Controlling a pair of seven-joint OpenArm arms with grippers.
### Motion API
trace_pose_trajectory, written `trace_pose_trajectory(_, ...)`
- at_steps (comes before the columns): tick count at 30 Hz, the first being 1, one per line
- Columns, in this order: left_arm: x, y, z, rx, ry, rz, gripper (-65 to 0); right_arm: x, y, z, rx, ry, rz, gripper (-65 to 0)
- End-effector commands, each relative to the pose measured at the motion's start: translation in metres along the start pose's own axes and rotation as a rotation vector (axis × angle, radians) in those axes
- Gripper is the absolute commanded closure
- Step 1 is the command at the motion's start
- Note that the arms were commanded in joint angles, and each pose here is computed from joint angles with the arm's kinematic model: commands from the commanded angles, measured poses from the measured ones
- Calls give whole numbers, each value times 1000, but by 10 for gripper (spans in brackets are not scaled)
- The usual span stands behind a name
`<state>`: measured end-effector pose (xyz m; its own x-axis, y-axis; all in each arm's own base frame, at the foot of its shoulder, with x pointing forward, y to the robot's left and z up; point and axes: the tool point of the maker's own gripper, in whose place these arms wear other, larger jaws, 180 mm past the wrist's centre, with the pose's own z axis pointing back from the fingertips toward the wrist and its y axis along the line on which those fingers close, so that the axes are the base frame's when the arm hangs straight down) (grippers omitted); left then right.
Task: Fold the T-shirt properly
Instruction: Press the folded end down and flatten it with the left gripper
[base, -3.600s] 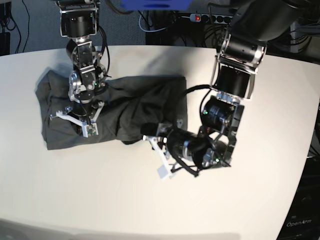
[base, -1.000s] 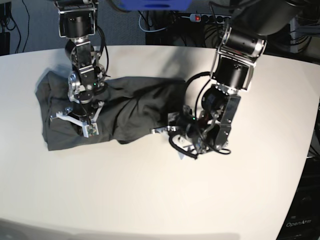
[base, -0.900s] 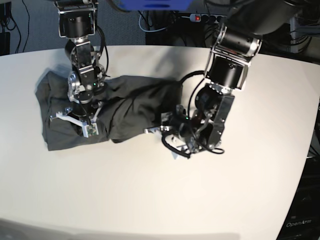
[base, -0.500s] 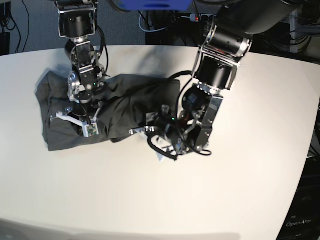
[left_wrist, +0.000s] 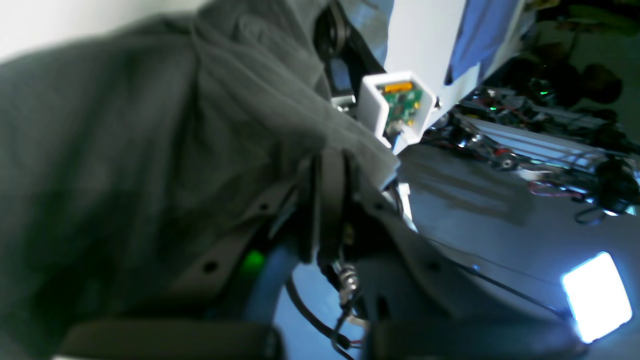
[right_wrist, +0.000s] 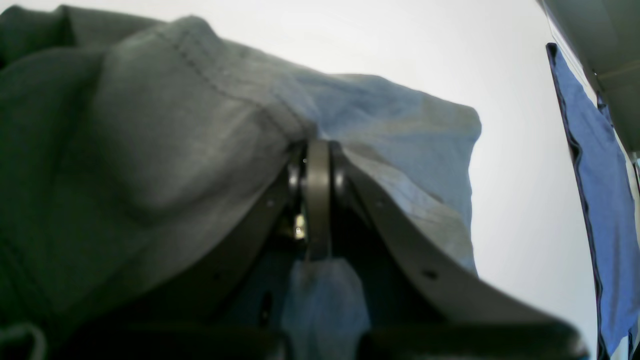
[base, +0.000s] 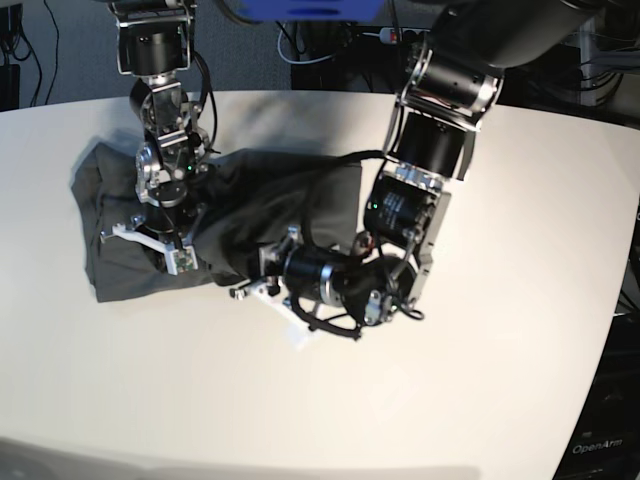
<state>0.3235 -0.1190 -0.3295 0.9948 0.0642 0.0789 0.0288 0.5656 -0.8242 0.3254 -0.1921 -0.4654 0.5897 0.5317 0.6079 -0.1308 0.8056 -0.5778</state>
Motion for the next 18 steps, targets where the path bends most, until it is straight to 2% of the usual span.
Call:
trace_pose_trajectory(1, 7, -24, 3, -59, -11, -32, -19, -85, 42, 21, 160, 286, 115, -1)
trace_pose_trajectory(5, 5, -29, 4, -90, 1, -23, -19, -88, 36, 20, 152, 288, 125, -1)
trace_pose_trajectory(9, 5, -13, 17, -107, 1, 20, -19, -89, 35, 20, 150, 289, 127, -1)
trace_pose_trajectory(13, 13, 21, 42, -65, -25, 52, -19, -91, 29, 19, 143, 291, 136, -1)
trace_pose_trajectory(18, 17, 43, 56, -14, -43, 60, -19, -90, 29, 18, 141, 290, 136, -1)
